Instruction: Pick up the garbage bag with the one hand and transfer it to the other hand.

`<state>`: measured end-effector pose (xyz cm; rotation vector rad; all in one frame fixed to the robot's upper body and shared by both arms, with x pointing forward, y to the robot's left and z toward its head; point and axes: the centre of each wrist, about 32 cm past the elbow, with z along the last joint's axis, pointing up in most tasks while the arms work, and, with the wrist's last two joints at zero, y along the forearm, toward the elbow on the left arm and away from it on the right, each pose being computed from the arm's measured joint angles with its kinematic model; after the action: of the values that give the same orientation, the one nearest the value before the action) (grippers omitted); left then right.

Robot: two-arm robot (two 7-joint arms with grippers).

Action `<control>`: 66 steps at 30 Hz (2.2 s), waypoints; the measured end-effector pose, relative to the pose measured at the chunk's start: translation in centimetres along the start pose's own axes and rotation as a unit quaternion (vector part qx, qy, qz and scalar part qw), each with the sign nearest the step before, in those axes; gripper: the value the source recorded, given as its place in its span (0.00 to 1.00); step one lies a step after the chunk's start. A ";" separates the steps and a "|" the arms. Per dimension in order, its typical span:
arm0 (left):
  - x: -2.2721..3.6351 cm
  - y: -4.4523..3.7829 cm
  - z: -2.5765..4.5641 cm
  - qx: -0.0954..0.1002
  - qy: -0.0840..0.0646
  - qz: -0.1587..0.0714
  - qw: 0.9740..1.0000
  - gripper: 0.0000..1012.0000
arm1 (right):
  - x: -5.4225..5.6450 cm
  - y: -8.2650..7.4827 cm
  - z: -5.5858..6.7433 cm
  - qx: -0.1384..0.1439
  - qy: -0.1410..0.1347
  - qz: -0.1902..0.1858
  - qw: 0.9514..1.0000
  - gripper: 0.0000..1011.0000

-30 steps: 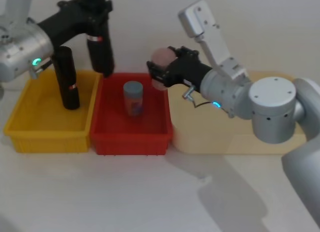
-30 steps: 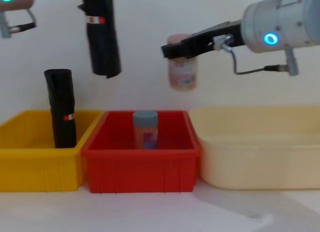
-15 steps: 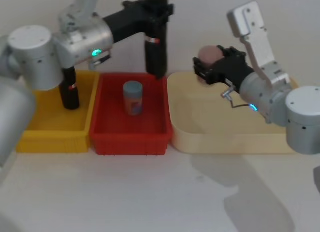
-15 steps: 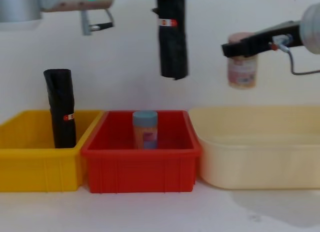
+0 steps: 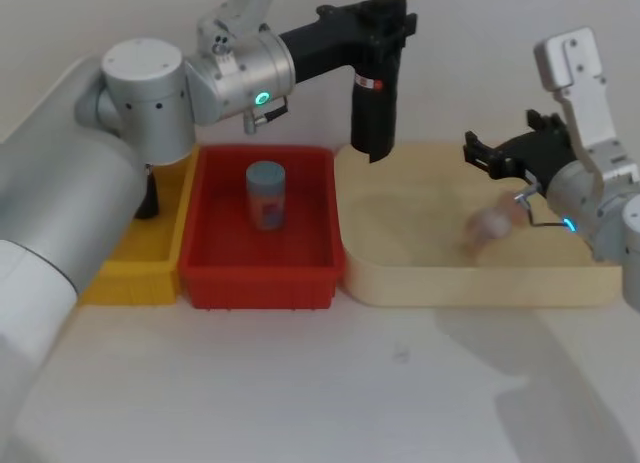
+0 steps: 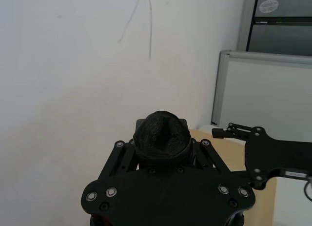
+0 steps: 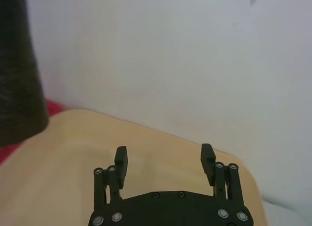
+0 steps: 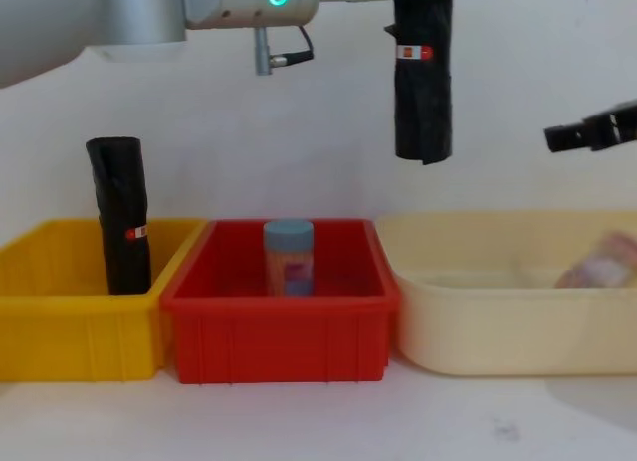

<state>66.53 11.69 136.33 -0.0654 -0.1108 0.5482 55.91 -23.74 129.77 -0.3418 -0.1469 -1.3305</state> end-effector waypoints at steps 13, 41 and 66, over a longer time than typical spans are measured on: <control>-0.38 -1.51 0.01 0.003 0.003 -0.013 1.000 0.34 | 1.1 0.0 -1.0 -0.011 0.004 -0.019 1.000 0.99; -0.58 -2.22 0.05 0.005 0.004 -0.019 1.000 0.34 | -0.4 -1.8 1.6 0.069 0.027 0.132 0.988 0.99; -0.61 -2.30 0.05 0.006 0.004 -0.020 1.000 0.34 | -2.0 -0.3 4.0 0.125 0.086 0.232 0.961 0.99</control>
<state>67.19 9.41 136.54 -0.0549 -0.1001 0.5094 55.46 -20.62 132.97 -0.0377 -0.0796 -0.8589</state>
